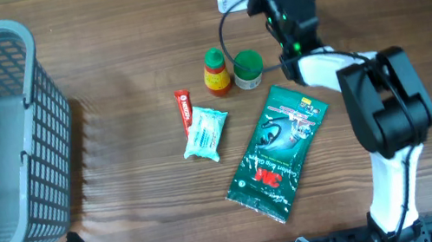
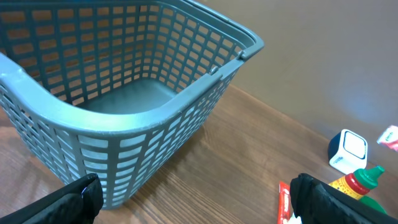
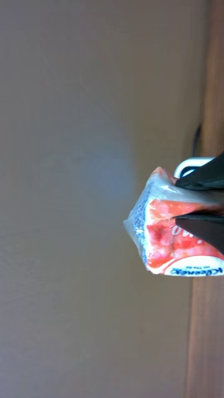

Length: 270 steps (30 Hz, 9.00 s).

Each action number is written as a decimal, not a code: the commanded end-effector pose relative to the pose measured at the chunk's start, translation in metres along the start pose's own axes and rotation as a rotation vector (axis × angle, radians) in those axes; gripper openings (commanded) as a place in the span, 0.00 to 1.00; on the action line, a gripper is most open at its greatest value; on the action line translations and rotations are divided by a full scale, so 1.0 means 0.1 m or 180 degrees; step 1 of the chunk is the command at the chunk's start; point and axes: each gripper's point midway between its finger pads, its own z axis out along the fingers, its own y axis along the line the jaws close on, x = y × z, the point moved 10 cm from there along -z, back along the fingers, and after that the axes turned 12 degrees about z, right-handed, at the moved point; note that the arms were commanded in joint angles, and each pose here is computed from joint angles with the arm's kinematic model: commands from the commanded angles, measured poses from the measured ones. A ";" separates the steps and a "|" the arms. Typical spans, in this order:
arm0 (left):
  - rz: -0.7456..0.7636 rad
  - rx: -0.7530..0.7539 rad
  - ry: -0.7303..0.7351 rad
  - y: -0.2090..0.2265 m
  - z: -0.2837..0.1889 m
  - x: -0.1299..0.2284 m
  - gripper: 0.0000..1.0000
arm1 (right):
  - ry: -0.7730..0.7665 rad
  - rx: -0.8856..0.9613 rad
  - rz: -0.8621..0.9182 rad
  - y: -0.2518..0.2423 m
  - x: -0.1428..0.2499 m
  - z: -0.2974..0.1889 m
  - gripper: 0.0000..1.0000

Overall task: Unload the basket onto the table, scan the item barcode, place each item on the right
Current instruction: 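Lift the tissue pack and carry it with the right gripper to the scanner, then carry the tissue pack away to the right, off the table area, then return the empty right gripper toward the sriracha bottle, then grasp the sriracha bottle with the right gripper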

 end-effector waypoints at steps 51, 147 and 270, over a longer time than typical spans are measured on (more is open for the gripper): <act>-0.0020 0.0041 -0.0017 0.00 -0.01 -0.01 1.00 | 0.1015 0.4768 0.1189 -3.60 -1.35 -2.42 0.04; -0.0020 0.0041 -0.0017 0.00 -0.01 -0.01 1.00 | 0.3364 -0.0018 -0.0047 1.39 0.23 -0.98 0.28; -0.0020 0.0041 -0.0017 0.00 -0.01 -0.01 1.00 | 0.4528 0.2655 0.3470 0.93 0.24 -1.50 0.55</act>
